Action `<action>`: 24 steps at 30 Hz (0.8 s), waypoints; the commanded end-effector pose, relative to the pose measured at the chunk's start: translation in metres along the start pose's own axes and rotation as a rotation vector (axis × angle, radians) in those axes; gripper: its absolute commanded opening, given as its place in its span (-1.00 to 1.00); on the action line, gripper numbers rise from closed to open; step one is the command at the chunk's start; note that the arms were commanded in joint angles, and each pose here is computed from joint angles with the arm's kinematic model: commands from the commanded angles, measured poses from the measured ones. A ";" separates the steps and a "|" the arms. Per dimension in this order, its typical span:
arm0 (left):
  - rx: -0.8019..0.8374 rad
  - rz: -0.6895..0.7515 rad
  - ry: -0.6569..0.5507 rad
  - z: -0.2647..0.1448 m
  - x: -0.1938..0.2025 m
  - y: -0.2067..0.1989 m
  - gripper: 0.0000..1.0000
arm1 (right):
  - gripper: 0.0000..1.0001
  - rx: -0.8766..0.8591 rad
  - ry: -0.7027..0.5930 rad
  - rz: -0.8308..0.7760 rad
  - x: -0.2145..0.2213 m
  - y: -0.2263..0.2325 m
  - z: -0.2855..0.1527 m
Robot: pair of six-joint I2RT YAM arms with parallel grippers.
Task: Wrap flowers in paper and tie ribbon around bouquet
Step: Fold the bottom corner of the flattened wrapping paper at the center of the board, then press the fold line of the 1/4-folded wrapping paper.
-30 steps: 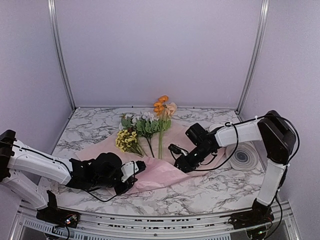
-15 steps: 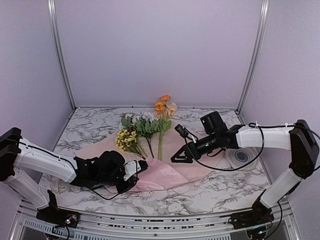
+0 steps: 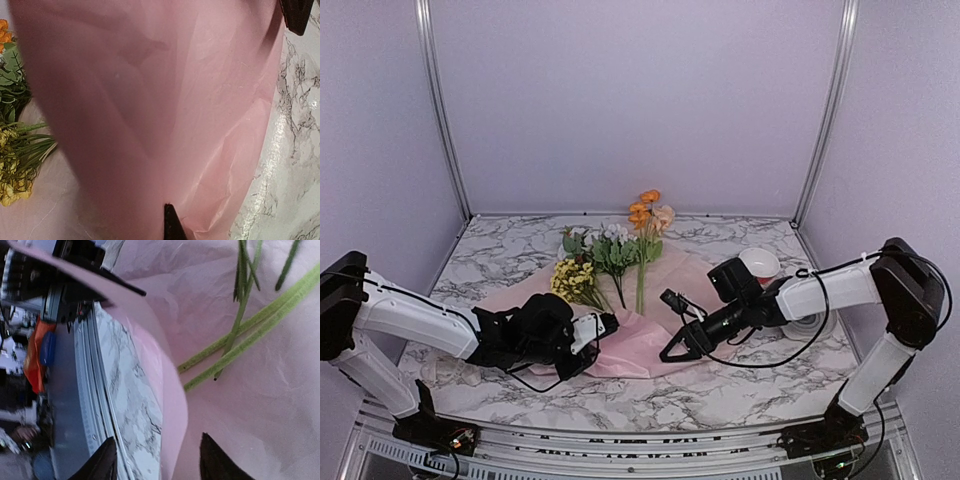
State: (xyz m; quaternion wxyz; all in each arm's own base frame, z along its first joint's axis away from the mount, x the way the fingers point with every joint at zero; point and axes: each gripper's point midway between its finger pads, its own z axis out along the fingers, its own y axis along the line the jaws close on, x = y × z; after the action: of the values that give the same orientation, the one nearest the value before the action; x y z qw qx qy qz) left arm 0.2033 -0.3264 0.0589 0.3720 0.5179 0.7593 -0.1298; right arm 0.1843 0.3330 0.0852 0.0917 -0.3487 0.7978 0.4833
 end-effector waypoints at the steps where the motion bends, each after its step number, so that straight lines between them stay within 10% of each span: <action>1: 0.010 -0.003 0.015 0.001 0.000 0.002 -1.00 | -0.30 -0.004 0.004 -0.001 0.002 -0.003 0.005; 6: 0.008 -0.038 0.023 -0.002 0.004 0.004 -1.00 | -1.00 0.014 0.018 0.014 -0.001 -0.010 0.005; 10: 0.095 -0.095 0.004 -0.015 0.004 -0.008 0.07 | -1.00 0.046 0.014 0.049 -0.007 -0.021 0.001; 14: 0.211 -0.147 -0.011 -0.027 0.011 -0.030 0.45 | -1.00 0.044 0.014 0.045 -0.009 -0.022 -0.002; 19: 0.254 -0.229 0.124 -0.024 0.042 -0.042 0.57 | -1.00 0.053 0.029 0.046 -0.009 -0.024 -0.005; 24: 0.206 -0.294 0.218 -0.012 0.059 -0.038 0.10 | -1.00 0.067 0.035 0.043 -0.013 -0.026 -0.007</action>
State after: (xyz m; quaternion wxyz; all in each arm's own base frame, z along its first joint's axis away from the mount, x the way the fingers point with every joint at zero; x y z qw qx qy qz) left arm 0.1602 -0.3069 0.0389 0.2617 0.4735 0.8116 -0.2203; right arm 0.1990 0.3248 0.0708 0.0657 -0.3310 0.8209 0.4607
